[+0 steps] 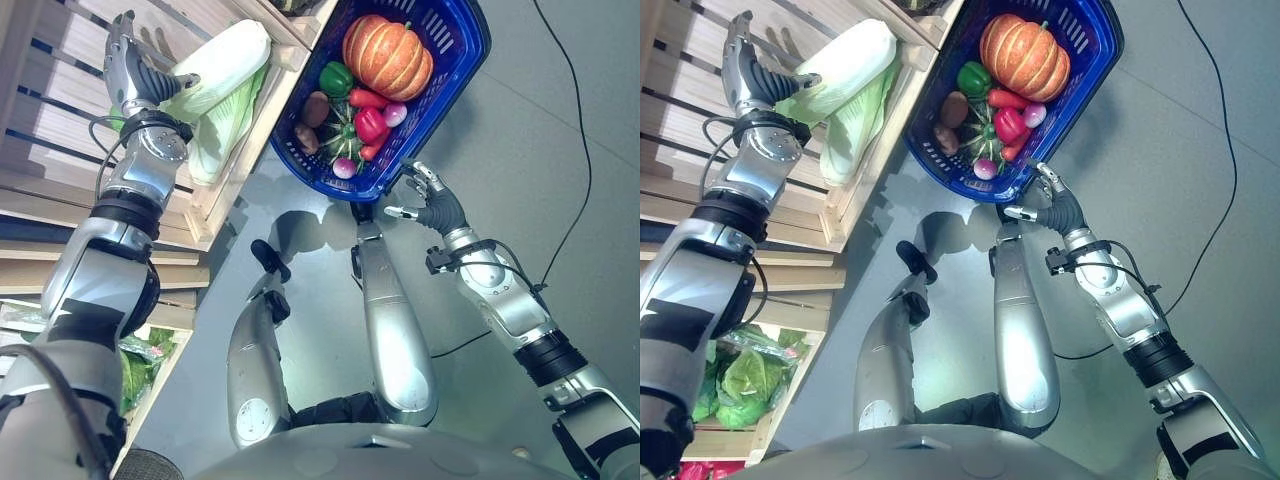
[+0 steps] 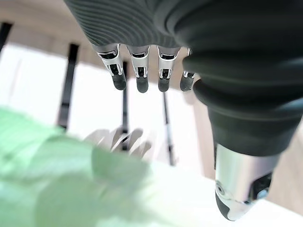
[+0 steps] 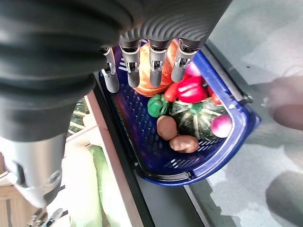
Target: Pick up fruits and vegetables into the basket
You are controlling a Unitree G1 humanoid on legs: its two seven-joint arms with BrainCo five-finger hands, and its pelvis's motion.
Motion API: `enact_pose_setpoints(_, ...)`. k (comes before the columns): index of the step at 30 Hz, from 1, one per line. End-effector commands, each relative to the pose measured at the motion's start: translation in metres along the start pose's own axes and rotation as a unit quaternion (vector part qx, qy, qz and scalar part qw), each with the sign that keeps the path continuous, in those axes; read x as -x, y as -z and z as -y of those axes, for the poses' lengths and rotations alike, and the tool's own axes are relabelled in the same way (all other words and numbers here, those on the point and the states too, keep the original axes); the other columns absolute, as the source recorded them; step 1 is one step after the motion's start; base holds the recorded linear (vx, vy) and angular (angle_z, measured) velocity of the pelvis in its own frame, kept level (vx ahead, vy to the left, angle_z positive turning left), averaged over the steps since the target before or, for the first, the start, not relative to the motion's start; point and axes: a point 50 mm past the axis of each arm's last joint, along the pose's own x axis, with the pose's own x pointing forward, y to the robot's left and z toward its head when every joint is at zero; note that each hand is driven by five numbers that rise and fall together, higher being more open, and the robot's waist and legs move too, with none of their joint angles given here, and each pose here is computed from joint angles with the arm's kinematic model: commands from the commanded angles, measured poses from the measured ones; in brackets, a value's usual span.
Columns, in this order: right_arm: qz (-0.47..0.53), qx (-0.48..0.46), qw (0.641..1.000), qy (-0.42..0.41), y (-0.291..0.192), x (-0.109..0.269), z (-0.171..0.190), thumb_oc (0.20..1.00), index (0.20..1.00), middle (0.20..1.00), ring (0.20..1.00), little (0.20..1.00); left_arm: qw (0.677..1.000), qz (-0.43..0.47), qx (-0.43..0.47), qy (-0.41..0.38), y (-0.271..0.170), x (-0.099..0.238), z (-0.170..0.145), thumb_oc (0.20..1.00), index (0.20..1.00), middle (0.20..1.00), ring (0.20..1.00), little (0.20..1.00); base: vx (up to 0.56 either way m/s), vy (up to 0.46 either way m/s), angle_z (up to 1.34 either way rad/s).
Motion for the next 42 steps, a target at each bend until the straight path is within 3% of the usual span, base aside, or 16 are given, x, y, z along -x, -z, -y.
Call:
enact_pose_setpoints(1, 0.046, -0.03, 0.999, -0.001, -0.014, 0.006, -0.005, 1.0, 1.0, 1.0, 1.0, 1.0, 0.997, -0.072, -0.004, -0.002, 0.03, -0.012, -0.03, 1.0, 1.0, 1.0, 1.0, 1.0, 0.0, 0.0, 0.0)
enact_pose_setpoints(10, 0.041, -0.023, 0.999, -0.011, -0.021, 0.001, -0.005, 1.0, 1.0, 1.0, 1.0, 1.0, 0.978, -0.156, 0.073, 0.119, 0.058, 0.005, -0.002, 1.0, 1.0, 1.0, 1.0, 1.0, 0.01, 0.022, 0.0)
enact_pose_setpoints(14, 0.039, -0.01, 0.999, -0.017, -0.024, 0.0, -0.002, 1.0, 1.0, 1.0, 1.0, 1.0, 0.967, -0.175, 0.068, 0.171, 0.072, 0.019, 0.012, 1.0, 1.0, 1.0, 1.0, 1.0, 0.02, 0.068, -0.01)
enact_pose_setpoints(18, 0.037, -0.003, 0.999, -0.018, -0.025, -0.001, 0.001, 1.0, 1.0, 1.0, 1.0, 1.0, 0.968, -0.188, 0.053, 0.16, 0.08, 0.024, 0.012, 1.0, 1.0, 1.0, 1.0, 1.0, 0.02, 0.051, -0.04)
enact_pose_setpoints(20, 0.035, 0.001, 0.999, -0.015, -0.026, -0.002, 0.005, 1.0, 1.0, 1.0, 1.0, 1.0, 0.971, -0.203, -0.027, 0.119, 0.09, 0.023, 0.001, 1.0, 1.0, 1.0, 1.0, 1.0, 0.02, 0.048, -0.04)
enact_pose_setpoints(28, 0.031, -0.003, 0.999, -0.012, -0.025, -0.006, 0.003, 1.0, 1.0, 1.0, 1.0, 1.0, 0.95, -0.279, -0.139, 0.031, 0.108, 0.02, -0.028, 1.0, 1.0, 1.0, 1.0, 1.0, 0.0, -0.008, -0.01)
enact_pose_setpoints(29, 0.031, -0.005, 0.999, -0.011, -0.025, -0.007, 0.002, 1.0, 1.0, 1.0, 1.0, 1.0, 0.947, -0.283, -0.149, 0.028, 0.108, 0.019, -0.03, 0.784, 0.784, 0.784, 0.784, 0.784, 0.0, 0.0, 0.0)
enact_pose_setpoints(30, 0.031, -0.006, 0.999, -0.01, -0.024, -0.007, 0.001, 1.0, 1.0, 1.0, 1.0, 1.0, 0.946, -0.283, -0.157, 0.027, 0.108, 0.018, -0.031, 0.388, 0.388, 0.388, 0.388, 0.388, 0.0, 0.0, 0.0)
enact_pose_setpoints(31, 0.032, -0.007, 0.999, -0.01, -0.025, -0.008, 0.001, 1.0, 1.0, 1.0, 1.0, 1.0, 0.945, -0.284, -0.162, 0.028, 0.107, 0.017, -0.032, 0.2, 0.2, 0.2, 0.2, 0.2, 0.0, 0.0, 0.0)
enact_pose_setpoints(35, 0.033, -0.008, 0.999, -0.006, -0.026, -0.012, -0.001, 1.0, 1.0, 1.0, 1.0, 1.0, 0.947, -0.287, -0.141, 0.03, 0.103, 0.017, -0.028, 0.2, 0.2, 0.2, 0.2, 0.2, 0.0, 0.0, 0.0)
enact_pose_setpoints(42, 0.045, -0.009, 0.999, -0.008, -0.032, -0.015, -0.006, 1.0, 1.0, 1.0, 1.0, 1.0, 0.954, -0.295, -0.029, 0.05, 0.096, 0.023, -0.006, 0.2, 0.2, 0.2, 0.2, 0.2, 0.0, 0.0, 0.0)
